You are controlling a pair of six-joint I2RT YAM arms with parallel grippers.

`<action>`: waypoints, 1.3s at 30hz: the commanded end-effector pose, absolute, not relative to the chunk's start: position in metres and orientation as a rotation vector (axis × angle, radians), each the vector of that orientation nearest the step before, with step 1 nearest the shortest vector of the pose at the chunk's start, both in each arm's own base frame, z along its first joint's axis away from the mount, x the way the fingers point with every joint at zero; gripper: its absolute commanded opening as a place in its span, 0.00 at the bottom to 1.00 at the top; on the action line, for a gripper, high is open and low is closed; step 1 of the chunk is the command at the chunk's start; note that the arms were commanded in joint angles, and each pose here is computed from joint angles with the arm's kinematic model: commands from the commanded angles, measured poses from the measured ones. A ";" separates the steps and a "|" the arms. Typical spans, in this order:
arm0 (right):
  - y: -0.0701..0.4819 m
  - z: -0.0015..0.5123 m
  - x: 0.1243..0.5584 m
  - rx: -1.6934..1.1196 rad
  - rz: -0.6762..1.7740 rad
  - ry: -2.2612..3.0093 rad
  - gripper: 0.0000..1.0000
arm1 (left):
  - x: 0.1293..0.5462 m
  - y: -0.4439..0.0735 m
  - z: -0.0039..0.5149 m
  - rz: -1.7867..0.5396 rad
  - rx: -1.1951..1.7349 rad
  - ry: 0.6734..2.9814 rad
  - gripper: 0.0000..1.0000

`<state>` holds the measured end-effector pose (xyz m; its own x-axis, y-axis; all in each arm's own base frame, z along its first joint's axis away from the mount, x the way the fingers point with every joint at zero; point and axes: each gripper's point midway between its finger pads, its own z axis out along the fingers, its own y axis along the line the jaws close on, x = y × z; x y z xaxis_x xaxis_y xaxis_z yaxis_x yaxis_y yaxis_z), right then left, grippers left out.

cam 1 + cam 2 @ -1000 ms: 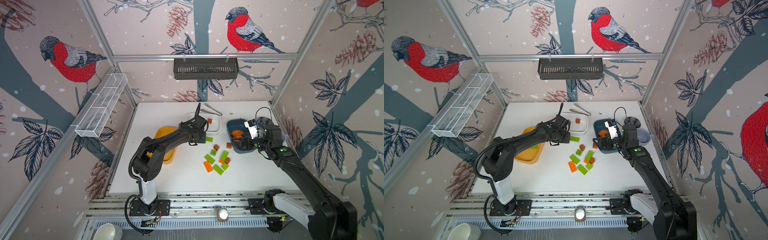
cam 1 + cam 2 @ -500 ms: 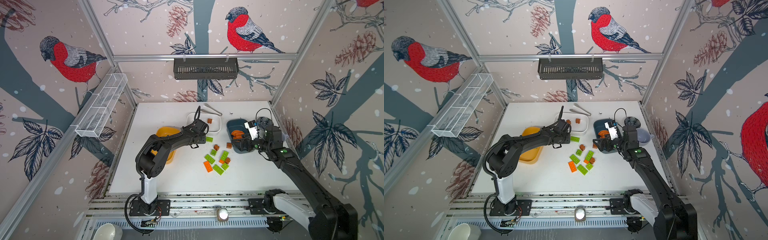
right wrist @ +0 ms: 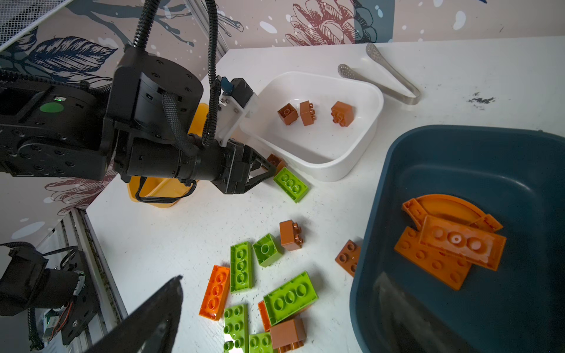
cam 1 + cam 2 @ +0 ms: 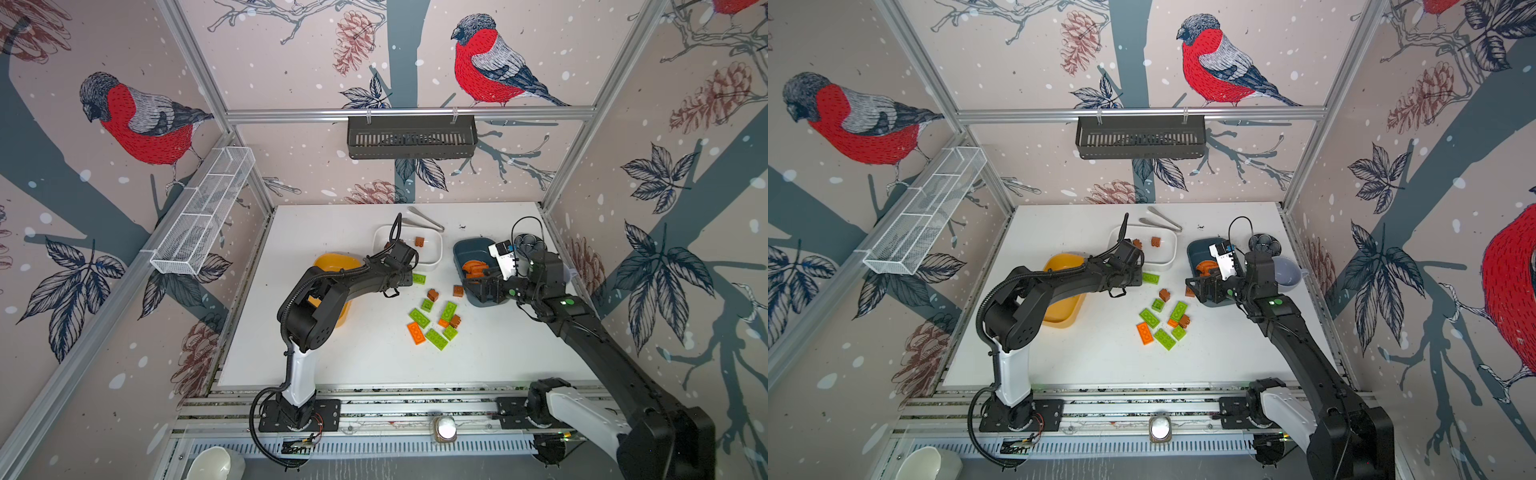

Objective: Sort the legos into containers by color
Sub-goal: 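Lower the left gripper onto a brown brick beside the white tray and grasp it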

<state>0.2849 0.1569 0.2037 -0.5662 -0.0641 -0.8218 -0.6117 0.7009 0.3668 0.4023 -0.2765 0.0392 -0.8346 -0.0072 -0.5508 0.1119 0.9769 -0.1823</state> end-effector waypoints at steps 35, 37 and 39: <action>0.161 0.208 0.289 -0.539 0.839 2.042 0.99 | 0.421 -0.267 0.035 -0.125 0.104 2.502 0.40; 0.161 0.209 0.290 -0.541 0.838 2.041 1.00 | 0.420 -0.264 0.037 -0.115 0.097 2.501 0.38; 0.161 0.209 0.290 -0.540 0.837 2.042 0.99 | 0.419 -0.262 0.043 -0.110 0.093 2.494 0.38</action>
